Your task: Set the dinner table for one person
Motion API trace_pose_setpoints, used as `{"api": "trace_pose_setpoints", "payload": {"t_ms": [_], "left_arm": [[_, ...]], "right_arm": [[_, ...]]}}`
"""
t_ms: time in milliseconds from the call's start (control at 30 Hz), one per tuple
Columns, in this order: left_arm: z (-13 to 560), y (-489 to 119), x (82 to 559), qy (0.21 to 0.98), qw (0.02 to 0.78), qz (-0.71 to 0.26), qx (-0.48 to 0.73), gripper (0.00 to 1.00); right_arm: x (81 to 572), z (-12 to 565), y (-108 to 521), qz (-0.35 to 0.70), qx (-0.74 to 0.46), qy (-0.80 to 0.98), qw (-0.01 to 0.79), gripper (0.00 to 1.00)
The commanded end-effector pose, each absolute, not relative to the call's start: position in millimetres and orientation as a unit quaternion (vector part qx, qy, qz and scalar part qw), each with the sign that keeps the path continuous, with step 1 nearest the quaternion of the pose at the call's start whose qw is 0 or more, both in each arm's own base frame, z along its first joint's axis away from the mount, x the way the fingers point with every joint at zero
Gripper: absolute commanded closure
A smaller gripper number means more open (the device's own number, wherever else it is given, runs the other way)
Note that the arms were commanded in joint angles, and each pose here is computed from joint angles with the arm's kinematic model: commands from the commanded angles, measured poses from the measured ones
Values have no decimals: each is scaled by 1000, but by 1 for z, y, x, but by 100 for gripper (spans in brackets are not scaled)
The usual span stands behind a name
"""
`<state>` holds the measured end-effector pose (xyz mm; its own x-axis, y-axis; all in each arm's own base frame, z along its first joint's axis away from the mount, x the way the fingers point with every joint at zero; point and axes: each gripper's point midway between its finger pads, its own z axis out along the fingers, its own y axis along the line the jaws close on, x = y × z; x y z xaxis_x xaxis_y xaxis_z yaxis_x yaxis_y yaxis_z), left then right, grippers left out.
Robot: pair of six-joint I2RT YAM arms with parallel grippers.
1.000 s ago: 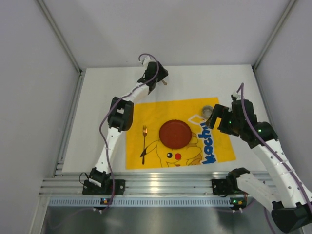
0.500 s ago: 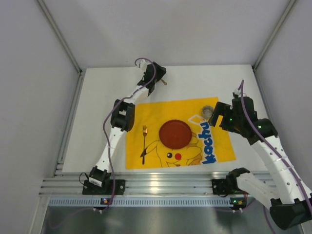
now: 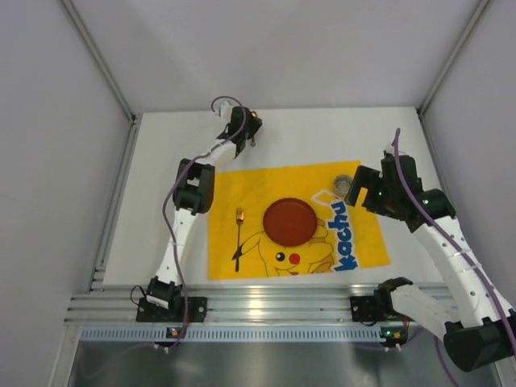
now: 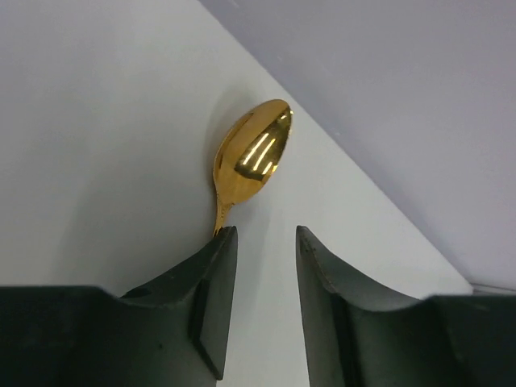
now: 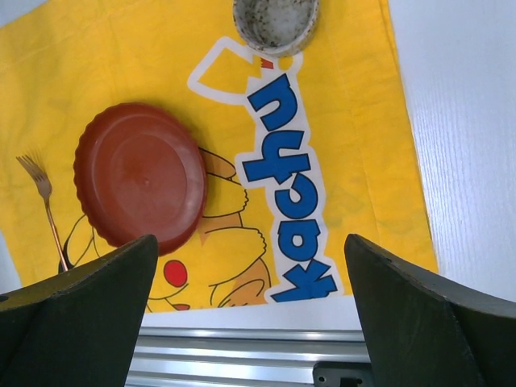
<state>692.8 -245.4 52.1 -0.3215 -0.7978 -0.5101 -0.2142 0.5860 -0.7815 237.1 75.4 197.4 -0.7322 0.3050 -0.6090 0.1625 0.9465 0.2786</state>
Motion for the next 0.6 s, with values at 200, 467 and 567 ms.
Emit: {"api": "trace_pose_setpoints", "payload": {"t_ms": [200, 467, 567], "left_arm": [[34, -182, 594, 876, 358, -198, -256, 62], [158, -183, 594, 838, 485, -219, -121, 57], [164, -168, 626, 825, 510, -200, -140, 52]], "right_arm": [[237, 216, 79, 132, 130, 910, 372, 0], [236, 210, 87, 162, 139, 901, 377, 0], [236, 208, 89, 169, 141, 901, 374, 0]]}}
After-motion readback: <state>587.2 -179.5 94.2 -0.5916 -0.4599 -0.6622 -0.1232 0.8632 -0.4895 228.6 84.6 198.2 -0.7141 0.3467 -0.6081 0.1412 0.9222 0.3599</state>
